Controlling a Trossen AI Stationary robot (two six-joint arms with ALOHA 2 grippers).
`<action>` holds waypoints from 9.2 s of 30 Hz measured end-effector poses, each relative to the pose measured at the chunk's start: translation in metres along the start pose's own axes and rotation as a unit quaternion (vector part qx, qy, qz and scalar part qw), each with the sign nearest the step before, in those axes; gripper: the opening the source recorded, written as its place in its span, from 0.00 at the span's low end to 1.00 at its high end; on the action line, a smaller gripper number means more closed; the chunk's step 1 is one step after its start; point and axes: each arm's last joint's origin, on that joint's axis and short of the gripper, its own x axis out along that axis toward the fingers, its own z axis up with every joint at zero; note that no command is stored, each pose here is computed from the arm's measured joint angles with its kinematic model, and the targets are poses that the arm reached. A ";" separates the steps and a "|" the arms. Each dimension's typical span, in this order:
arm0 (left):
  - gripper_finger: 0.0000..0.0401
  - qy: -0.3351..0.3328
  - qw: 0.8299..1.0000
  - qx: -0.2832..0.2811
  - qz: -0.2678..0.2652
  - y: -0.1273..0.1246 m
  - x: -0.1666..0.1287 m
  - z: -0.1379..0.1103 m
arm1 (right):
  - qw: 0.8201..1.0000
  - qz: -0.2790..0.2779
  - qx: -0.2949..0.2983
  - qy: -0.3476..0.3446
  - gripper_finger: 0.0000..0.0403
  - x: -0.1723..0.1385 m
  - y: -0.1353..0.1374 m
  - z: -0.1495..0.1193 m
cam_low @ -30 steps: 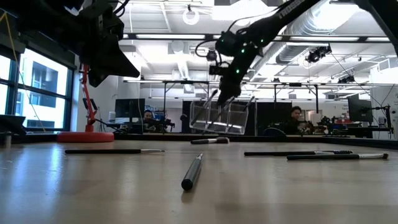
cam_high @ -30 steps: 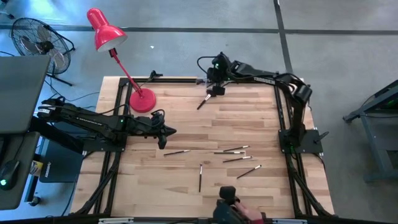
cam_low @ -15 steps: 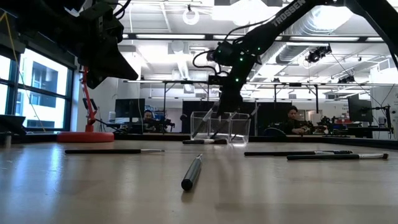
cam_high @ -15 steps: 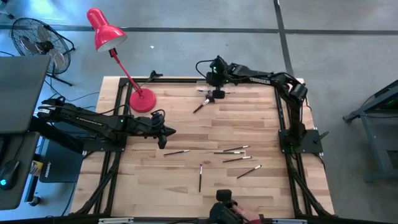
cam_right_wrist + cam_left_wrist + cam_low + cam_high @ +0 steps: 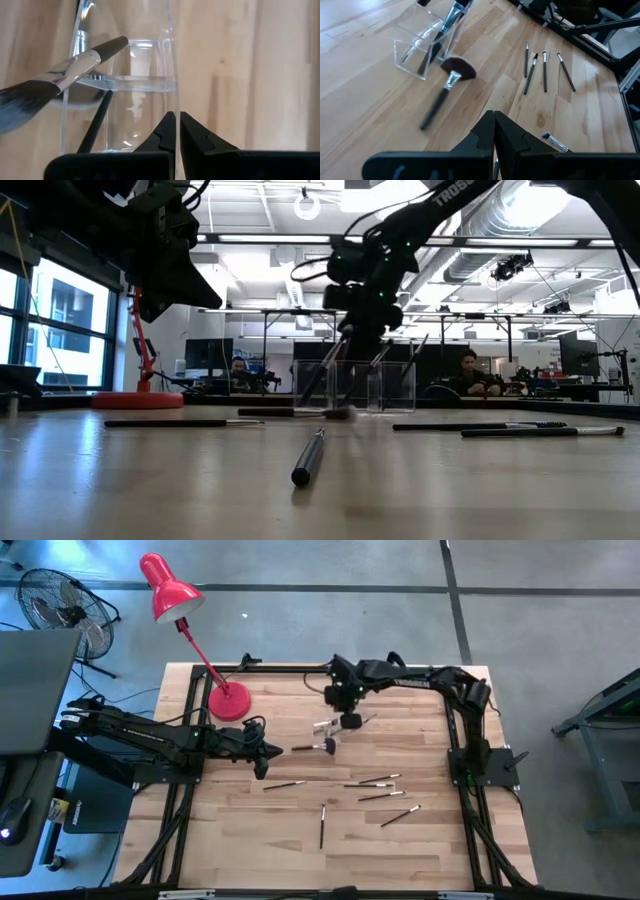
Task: Put items in baskets/containers
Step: Adjust the transparent organizer, then put the highlighter brush into the transparent organizer
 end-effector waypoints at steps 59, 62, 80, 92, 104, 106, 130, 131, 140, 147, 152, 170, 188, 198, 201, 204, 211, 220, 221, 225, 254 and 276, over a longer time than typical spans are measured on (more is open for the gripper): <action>0.00 0.004 1.000 0.013 0.003 0.001 0.000 -0.001 | 0.996 -0.060 0.063 0.001 0.33 -0.019 -0.039 0.001; 0.00 0.005 1.000 0.015 0.001 0.001 0.000 -0.001 | 0.994 -0.082 0.069 -0.006 0.36 -0.033 -0.039 0.004; 0.05 -0.001 1.000 0.013 0.007 0.001 0.000 -0.001 | 0.963 -0.078 0.252 -0.057 0.23 -0.130 0.023 -0.045; 0.30 -0.024 0.997 0.032 0.059 0.000 0.003 0.005 | 0.897 -0.054 0.386 -0.208 0.04 -0.138 0.153 -0.126; 0.33 0.125 0.983 0.098 0.095 -0.008 0.064 0.043 | 0.897 -0.030 0.408 -0.166 0.00 -0.097 0.193 -0.150; 0.33 0.152 0.978 0.094 0.110 -0.006 0.080 0.048 | 0.898 -0.030 0.407 -0.166 0.01 -0.097 0.194 -0.151; 0.33 0.315 0.937 0.065 0.140 -0.011 0.187 0.073 | 0.938 0.026 0.309 -0.155 0.00 -0.097 0.198 -0.149; 0.33 0.326 0.932 0.068 0.145 -0.008 0.190 0.068 | 0.938 0.032 0.308 -0.156 0.01 -0.097 0.198 -0.149; 0.33 0.356 0.919 0.061 0.159 0.002 0.209 0.047 | 0.941 0.045 0.297 -0.154 0.01 -0.097 0.199 -0.149; 0.33 0.372 0.918 0.038 0.134 -0.003 0.210 0.042 | 0.941 0.057 0.295 -0.153 0.00 -0.097 0.200 -0.149; 0.33 0.380 0.916 0.030 0.121 -0.016 0.209 0.052 | 0.942 0.055 0.293 -0.154 0.01 -0.097 0.200 -0.148; 0.33 0.407 0.873 0.219 0.155 -0.028 0.181 0.076 | 0.936 0.036 0.301 -0.179 0.01 -0.099 0.198 -0.145; 0.33 0.322 0.916 0.221 0.088 0.011 0.116 0.057 | 0.885 -0.012 0.404 -0.231 0.01 -0.102 0.192 -0.139; 0.33 0.304 0.922 0.223 0.085 0.036 0.140 0.059 | 0.874 -0.037 0.414 -0.251 0.01 -0.104 0.190 -0.137; 0.33 0.317 0.919 0.216 0.091 0.044 0.143 0.056 | 0.871 -0.036 0.419 -0.253 0.00 -0.104 0.189 -0.136; 0.33 0.321 0.916 0.225 0.081 0.046 0.146 0.054 | 0.869 -0.035 0.423 -0.253 0.01 -0.104 0.189 -0.136; 0.33 0.319 0.916 0.236 0.063 0.045 0.147 0.055 | 0.869 -0.037 0.423 -0.254 0.01 -0.104 0.189 -0.136; 0.33 0.310 0.920 0.235 0.056 0.044 0.148 0.056 | 0.869 -0.042 0.423 -0.255 0.01 -0.104 0.189 -0.137; 0.33 0.310 0.919 0.235 0.056 0.044 0.148 0.056 | 0.869 -0.042 0.422 -0.254 0.01 -0.104 0.189 -0.137; 0.33 0.312 0.920 0.232 0.049 0.044 0.148 0.055 | 0.870 -0.040 0.420 -0.254 0.01 -0.104 0.189 -0.137; 0.08 0.389 0.914 0.113 0.034 0.023 0.161 0.035 | 0.895 -0.007 0.375 -0.242 0.00 -0.103 0.192 -0.136; 0.08 -0.011 0.999 0.038 -0.014 -0.017 0.061 0.094 | 0.923 -0.052 0.334 -0.186 0.01 -0.099 0.192 -0.147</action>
